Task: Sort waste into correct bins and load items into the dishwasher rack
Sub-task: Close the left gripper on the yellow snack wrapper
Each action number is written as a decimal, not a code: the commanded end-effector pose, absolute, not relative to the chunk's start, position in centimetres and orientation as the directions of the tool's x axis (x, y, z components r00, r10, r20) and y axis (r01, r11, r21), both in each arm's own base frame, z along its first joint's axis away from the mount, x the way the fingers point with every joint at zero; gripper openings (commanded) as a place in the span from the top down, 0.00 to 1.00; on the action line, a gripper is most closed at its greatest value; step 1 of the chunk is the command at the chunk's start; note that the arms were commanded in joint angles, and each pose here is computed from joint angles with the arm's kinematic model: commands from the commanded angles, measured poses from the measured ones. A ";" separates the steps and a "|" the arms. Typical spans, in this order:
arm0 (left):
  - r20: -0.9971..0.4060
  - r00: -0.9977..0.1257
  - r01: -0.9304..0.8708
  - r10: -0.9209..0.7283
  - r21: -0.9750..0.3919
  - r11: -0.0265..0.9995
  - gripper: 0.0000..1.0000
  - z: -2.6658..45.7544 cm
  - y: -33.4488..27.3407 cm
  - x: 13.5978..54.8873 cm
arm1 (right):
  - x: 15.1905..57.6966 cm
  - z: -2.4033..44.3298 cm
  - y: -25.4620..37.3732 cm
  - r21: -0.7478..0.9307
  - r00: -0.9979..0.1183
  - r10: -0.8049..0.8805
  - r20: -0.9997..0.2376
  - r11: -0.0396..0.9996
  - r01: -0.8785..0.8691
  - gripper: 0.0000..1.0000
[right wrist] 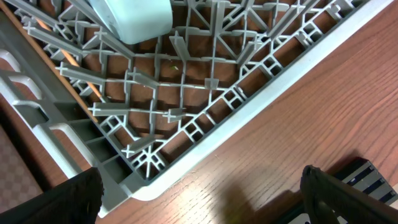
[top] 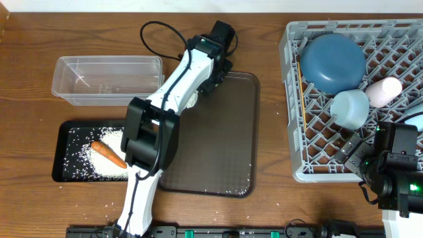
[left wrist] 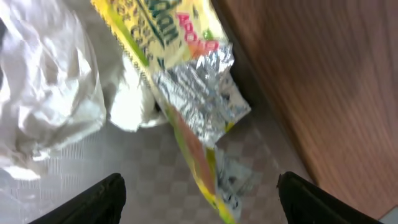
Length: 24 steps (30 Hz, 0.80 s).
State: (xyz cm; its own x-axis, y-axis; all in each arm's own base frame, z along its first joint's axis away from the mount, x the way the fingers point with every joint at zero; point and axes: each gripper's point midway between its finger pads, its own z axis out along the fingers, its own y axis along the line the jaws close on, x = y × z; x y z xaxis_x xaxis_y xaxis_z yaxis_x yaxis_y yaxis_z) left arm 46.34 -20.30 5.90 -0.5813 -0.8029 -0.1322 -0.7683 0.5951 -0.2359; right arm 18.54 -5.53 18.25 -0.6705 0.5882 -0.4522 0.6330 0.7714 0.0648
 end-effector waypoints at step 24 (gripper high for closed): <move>-0.129 -0.665 -0.693 -0.736 -0.261 0.672 0.94 7.3 -20.4 46.7 | 18.5 18.3 -5.5 0.067 -0.664 0.594 -0.453 0.766 0.639 0.01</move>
